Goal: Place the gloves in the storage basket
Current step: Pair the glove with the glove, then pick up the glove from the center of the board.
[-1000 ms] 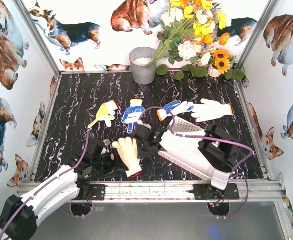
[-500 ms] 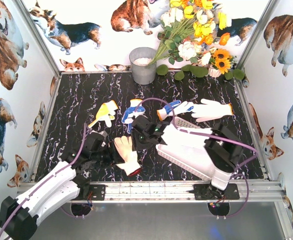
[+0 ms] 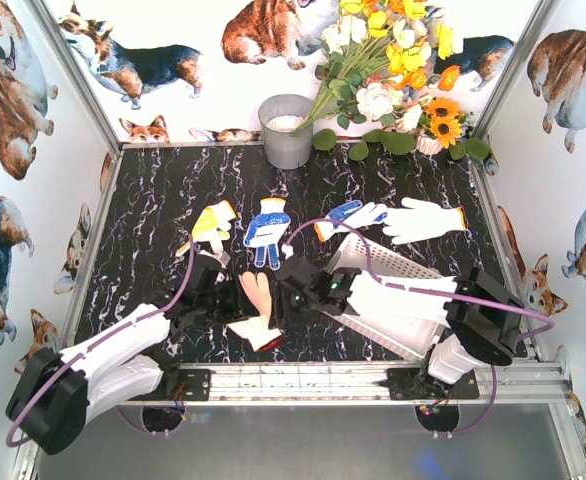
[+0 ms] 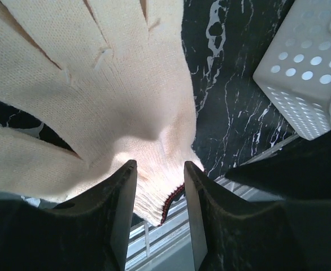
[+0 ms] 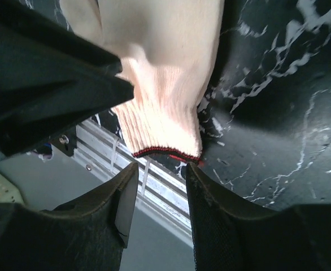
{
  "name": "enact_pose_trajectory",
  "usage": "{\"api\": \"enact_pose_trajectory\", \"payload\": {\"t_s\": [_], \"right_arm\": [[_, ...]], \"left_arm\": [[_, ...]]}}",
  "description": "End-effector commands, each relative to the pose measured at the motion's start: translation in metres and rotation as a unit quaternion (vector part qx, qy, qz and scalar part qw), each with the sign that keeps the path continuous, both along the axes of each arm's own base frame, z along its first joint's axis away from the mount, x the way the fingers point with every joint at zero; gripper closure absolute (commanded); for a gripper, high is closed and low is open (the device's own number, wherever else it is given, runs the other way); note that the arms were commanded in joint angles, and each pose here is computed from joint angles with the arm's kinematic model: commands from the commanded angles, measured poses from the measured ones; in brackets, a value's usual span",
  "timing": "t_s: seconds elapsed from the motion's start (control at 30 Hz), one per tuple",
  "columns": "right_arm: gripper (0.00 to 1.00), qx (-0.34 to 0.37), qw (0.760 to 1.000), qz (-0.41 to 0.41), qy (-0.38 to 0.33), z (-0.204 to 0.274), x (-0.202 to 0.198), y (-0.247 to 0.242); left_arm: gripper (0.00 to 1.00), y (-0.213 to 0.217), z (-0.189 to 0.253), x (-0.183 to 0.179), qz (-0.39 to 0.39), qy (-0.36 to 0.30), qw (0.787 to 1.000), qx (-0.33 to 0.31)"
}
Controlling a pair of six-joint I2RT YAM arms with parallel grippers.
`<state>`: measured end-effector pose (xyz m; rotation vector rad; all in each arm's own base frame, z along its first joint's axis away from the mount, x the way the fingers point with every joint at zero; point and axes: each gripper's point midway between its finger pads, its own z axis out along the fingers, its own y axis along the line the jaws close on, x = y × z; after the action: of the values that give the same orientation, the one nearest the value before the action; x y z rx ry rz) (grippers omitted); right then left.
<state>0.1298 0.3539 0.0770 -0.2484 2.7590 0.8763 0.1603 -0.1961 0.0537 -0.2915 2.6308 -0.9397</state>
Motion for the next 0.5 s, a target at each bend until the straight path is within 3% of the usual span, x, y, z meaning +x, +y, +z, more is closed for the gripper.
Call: {"api": "enact_pose_trajectory", "payload": {"t_s": [0.0,0.17,0.47], "right_arm": [[0.59,0.010,1.000,-0.009,0.008,-0.002,-0.008,0.014],[0.59,0.004,1.000,-0.021,0.009,-0.010,-0.007,0.013],[0.58,-0.001,0.999,-0.022,0.027,-0.027,-0.011,0.016]], "left_arm": [[0.67,-0.006,-0.002,0.005,-0.017,-0.020,1.000,-0.011],[0.68,0.015,-0.034,-0.016,-0.020,0.022,0.998,0.046],[0.68,0.026,-0.047,-0.028,-0.008,0.025,0.998,0.053]]}}
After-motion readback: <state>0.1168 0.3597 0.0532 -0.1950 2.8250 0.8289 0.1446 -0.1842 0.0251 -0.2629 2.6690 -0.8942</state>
